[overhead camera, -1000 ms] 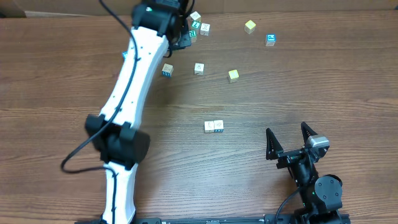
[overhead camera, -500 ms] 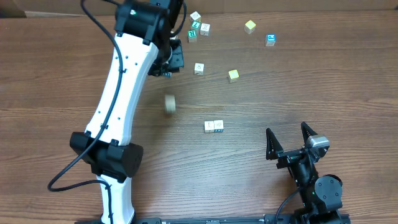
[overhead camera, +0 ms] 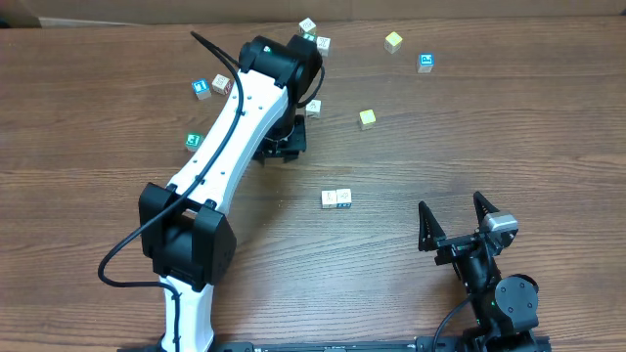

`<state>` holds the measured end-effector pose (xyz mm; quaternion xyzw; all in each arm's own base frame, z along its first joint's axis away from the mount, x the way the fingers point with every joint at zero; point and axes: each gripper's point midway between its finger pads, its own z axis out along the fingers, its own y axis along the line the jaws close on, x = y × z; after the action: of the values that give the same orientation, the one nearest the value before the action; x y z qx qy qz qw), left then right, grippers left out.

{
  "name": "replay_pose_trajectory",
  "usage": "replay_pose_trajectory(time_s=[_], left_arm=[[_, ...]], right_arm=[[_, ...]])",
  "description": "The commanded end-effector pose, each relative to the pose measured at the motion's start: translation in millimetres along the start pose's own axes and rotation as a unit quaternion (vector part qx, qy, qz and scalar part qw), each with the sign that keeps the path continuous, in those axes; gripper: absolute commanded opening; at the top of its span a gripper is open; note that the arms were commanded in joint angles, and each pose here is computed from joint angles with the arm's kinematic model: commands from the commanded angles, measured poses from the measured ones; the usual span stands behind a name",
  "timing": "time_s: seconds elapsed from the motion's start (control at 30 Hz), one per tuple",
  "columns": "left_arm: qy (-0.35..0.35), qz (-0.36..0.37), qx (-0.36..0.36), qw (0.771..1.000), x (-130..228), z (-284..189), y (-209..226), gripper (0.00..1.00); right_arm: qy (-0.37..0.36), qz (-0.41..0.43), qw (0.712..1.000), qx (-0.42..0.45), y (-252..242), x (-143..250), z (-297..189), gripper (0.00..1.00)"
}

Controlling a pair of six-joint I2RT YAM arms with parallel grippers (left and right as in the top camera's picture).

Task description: Form a horizontal line

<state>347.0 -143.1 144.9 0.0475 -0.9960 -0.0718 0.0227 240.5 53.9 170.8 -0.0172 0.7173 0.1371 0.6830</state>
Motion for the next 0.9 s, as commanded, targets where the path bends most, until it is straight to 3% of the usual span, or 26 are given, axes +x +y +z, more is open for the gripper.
replay_pose_trajectory(time_s=[0.0,0.27,0.43,0.47,0.6,0.87], left_arm=[[-0.030,-0.062,-0.042,0.997,-22.9,2.9,41.6,0.39],[-0.093,-0.097,-0.001,0.991,-84.7,8.8,94.3,0.41],[-0.112,-0.044,0.000,0.993,-102.0,10.4,118.6,0.42],[-0.113,-0.033,-0.002,0.993,-103.3,10.9,122.9,0.44],[-0.112,-0.019,-0.009,0.993,-106.5,13.9,140.9,0.68],[-0.105,-0.053,-0.006,0.993,-111.8,46.7,167.1,0.70]], right_arm=[[-0.003,-0.002,1.000,-0.002,0.7,0.9,0.0,1.00],[-0.003,-0.002,1.000,-0.002,0.7,0.9,0.0,1.00],[-0.003,-0.002,1.000,-0.002,0.7,0.9,0.0,1.00],[-0.003,-0.002,1.000,-0.002,0.6,1.0,0.0,1.00],[-0.003,-0.002,1.000,-0.002,0.7,0.9,0.0,1.00],[-0.003,-0.002,1.000,-0.002,0.7,0.9,0.0,1.00]])
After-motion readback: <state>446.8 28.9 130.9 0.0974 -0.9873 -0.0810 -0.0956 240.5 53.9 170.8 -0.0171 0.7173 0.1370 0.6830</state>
